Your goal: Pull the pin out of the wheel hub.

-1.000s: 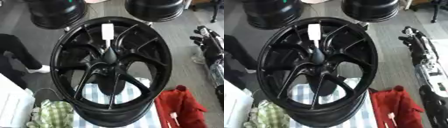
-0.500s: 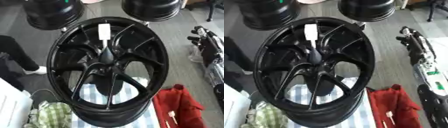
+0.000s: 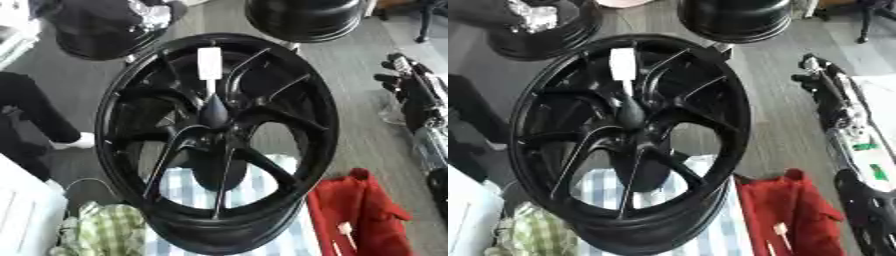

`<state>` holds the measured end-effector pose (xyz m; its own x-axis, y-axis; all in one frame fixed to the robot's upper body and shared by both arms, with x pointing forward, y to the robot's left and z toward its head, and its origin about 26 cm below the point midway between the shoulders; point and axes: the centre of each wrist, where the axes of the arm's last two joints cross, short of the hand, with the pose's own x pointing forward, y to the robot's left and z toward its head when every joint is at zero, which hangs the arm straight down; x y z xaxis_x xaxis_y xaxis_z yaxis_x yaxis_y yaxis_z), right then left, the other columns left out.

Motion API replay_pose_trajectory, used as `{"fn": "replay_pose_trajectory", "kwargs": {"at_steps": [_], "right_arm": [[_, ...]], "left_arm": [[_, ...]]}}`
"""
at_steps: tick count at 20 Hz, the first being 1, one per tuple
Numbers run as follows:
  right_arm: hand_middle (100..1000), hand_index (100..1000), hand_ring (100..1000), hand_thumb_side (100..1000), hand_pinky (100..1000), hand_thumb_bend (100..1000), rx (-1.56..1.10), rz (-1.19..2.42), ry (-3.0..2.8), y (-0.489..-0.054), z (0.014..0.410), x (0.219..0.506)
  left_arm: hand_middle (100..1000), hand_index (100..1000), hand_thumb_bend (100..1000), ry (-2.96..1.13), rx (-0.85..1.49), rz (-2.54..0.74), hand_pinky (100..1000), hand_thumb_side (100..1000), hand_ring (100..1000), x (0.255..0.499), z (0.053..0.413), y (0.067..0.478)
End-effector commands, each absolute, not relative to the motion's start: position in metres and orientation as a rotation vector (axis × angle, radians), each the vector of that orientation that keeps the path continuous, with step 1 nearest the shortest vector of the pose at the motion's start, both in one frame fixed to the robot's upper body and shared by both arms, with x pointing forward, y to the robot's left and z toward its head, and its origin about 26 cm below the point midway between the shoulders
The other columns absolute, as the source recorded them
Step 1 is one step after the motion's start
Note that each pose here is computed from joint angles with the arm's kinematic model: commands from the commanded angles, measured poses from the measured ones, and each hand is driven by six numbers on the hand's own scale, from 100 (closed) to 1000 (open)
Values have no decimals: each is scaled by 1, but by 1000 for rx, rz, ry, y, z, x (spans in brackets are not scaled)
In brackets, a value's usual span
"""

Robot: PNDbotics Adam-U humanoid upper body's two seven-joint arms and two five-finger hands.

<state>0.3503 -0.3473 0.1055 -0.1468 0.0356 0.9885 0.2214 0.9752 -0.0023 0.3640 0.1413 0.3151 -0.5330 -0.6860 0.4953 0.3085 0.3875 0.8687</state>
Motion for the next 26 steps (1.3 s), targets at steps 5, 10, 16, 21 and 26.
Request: {"fn": "replay_pose_trajectory", "kwargs": {"at_steps": [5,10,16,21,26], "right_arm": [[761,794,727,534,932,100,-214,-150,-1740,-352,118,352],[760,792,725,535,931,100,-211,-149,-1736,-351,117,353],[757,790,721,533,930,100,-206,-151,-1735,-349,116,353],[756,789,720,533,929,100,-198,-152,-1736,-347,117,354],[754,788,718,534,930,100,-191,-154,-1737,-345,117,355]], "left_arm": [[774,810,427,-1584,401,-1400,910,173,857,390,312,134],[776,808,497,-1500,416,-1473,917,299,860,408,303,128],[772,786,538,-1450,427,-1585,913,302,859,423,297,121],[772,786,531,-1399,442,-1671,911,248,858,435,293,120],[778,795,523,-1351,447,-1747,912,230,860,445,294,119]]}}
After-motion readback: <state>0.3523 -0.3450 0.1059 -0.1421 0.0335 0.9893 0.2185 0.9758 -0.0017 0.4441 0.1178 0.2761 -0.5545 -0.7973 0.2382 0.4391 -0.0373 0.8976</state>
